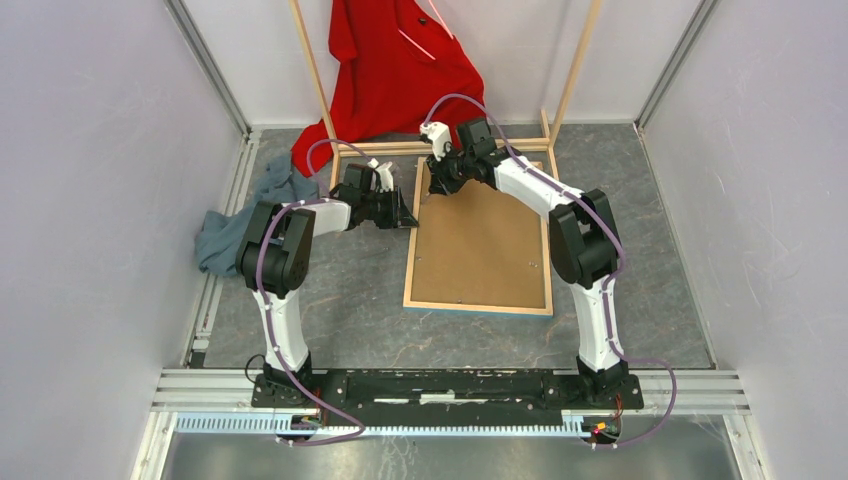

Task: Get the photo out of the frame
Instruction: Release the photo frame item from the photo frame.

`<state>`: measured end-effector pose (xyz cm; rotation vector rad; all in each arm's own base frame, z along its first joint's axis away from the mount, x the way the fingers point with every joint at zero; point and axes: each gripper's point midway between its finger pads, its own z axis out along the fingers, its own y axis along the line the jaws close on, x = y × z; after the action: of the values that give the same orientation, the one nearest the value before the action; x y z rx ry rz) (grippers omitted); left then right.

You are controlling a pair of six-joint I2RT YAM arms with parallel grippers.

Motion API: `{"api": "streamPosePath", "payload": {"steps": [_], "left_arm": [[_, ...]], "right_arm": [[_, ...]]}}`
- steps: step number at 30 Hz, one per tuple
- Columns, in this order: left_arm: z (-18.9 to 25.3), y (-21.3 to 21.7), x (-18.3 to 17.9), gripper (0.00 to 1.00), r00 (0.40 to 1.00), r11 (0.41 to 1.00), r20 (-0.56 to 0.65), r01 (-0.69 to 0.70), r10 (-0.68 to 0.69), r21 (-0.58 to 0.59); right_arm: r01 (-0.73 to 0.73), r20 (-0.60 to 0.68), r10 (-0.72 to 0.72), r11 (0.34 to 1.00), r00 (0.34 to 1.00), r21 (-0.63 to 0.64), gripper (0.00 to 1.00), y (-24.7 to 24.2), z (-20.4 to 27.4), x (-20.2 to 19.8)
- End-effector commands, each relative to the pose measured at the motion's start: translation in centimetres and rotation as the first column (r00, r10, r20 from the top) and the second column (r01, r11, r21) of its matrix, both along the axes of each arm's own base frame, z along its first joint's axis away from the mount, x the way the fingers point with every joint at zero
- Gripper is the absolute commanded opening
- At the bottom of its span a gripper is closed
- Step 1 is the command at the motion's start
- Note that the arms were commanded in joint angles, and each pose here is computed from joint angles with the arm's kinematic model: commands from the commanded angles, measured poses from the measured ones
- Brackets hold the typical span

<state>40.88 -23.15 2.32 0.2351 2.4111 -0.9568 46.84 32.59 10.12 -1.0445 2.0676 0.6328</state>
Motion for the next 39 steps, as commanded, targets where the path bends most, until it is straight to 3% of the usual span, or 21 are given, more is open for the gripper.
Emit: {"api": "streamPosePath", "payload": {"steps": [1, 7, 22, 34, 39], "left_arm": [[-5.1, 2.8, -0.5, 0.30, 0.996, 0.980, -0.046, -0.062, 0.072, 0.187], [-5.2, 2.8, -0.5, 0.30, 0.997, 0.981, -0.049, -0.057, 0.067, 0.185], [-5.1, 2.8, -0.5, 0.32, 0.997, 0.982, -0.048, -0.056, 0.066, 0.183], [-5.0, 2.8, -0.4, 0.35, 0.997, 0.983, -0.051, -0.054, 0.064, 0.175], [-5.1, 2.7, -0.4, 0.35, 0.996, 0.983, -0.054, -0.055, 0.065, 0.173]], "right_arm": [[0.000, 0.014, 0.000, 1.000, 1.000, -0.005, 0.00, -0.3, 2.8, -0.8], [0.026, 0.086, -0.029, 0.999, 0.996, 0.037, 0.00, -0.5, 5.7, -0.6], [0.041, 0.091, -0.043, 0.999, 0.995, 0.019, 0.00, -1.3, 6.1, -1.2], [-0.041, 0.140, 0.051, 0.997, 0.989, -0.071, 0.00, -6.0, 6.2, -8.6], [-0.085, 0.098, 0.084, 0.996, 0.992, 0.009, 0.00, -5.5, 5.2, -11.5]]}}
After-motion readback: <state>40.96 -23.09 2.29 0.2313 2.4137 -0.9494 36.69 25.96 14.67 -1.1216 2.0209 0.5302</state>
